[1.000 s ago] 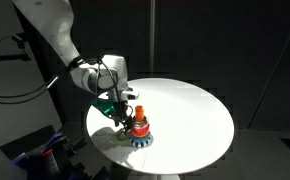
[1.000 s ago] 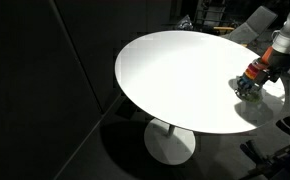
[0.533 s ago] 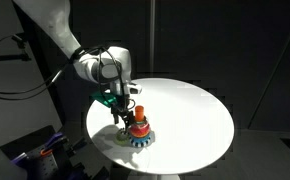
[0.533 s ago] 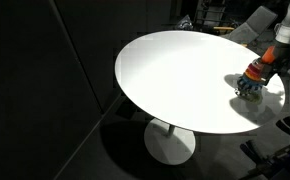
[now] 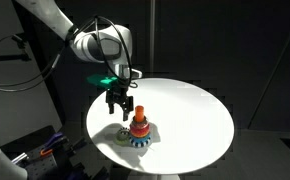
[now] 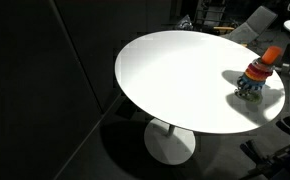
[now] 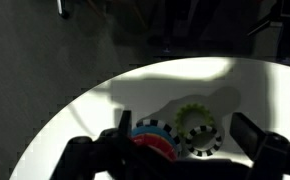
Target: Move the small, black and white item to the table
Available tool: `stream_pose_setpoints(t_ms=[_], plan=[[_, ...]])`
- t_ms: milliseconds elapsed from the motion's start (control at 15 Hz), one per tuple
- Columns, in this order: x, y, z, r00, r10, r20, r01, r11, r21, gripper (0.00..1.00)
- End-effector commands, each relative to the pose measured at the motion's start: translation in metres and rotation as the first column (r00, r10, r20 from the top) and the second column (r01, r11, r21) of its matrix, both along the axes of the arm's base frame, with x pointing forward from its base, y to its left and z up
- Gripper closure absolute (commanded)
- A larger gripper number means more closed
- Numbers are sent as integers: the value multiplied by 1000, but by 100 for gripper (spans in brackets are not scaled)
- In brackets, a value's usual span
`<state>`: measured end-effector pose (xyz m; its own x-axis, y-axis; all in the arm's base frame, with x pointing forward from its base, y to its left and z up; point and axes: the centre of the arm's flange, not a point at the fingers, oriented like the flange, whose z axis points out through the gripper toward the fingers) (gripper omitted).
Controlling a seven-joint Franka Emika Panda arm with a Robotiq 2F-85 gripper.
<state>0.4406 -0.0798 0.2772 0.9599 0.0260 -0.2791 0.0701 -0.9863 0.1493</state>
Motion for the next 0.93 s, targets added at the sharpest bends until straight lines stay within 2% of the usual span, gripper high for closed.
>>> stream_pose_setpoints(t_ms=[0, 400, 867], plan=[[-6, -3, 54, 999, 30, -34, -28, 999, 42, 0], [-20, 1, 115, 999, 33, -43, -29, 996, 86, 0], [-39, 3, 181, 999, 0, 36, -3, 996, 94, 0]])
